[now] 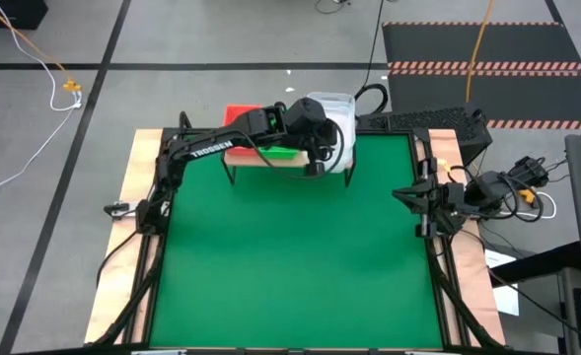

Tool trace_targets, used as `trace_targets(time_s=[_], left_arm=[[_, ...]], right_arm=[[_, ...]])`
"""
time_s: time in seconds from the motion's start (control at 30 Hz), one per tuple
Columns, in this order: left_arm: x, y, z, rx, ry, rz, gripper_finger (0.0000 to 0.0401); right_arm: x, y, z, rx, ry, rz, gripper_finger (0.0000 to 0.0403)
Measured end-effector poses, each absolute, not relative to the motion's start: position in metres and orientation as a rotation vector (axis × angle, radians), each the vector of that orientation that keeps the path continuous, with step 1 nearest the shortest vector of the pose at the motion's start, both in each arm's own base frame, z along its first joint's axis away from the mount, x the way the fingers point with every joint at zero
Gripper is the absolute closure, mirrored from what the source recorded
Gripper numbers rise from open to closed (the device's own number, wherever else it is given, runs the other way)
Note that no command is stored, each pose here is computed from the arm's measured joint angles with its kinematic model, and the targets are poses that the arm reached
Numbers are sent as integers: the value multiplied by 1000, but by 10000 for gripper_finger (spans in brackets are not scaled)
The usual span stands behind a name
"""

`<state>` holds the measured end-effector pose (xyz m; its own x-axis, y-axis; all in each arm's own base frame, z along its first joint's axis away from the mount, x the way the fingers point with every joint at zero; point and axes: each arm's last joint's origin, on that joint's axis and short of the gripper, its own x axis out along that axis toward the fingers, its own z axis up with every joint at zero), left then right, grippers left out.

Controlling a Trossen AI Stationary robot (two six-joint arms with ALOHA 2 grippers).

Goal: Stack baskets on shelf by color
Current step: Stack the transparent bin on the transparent bin on the shelf

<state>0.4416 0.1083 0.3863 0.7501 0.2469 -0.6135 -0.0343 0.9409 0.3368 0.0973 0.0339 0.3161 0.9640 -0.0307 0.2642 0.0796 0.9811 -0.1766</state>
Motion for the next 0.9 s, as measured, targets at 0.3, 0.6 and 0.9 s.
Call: trace_targets(time_s=[0.3, 0.6, 0.9], left_arm=[[443, 95, 405, 390, 612, 253, 196], [435, 77, 403, 361, 709, 207, 192], [421, 9, 385, 392, 950, 55, 197]], right_arm=[[102, 32, 311, -196, -196, -202, 390], [104, 32, 310, -219, -189, -229, 390], [106, 34, 307, -243, -160, -193, 390]])
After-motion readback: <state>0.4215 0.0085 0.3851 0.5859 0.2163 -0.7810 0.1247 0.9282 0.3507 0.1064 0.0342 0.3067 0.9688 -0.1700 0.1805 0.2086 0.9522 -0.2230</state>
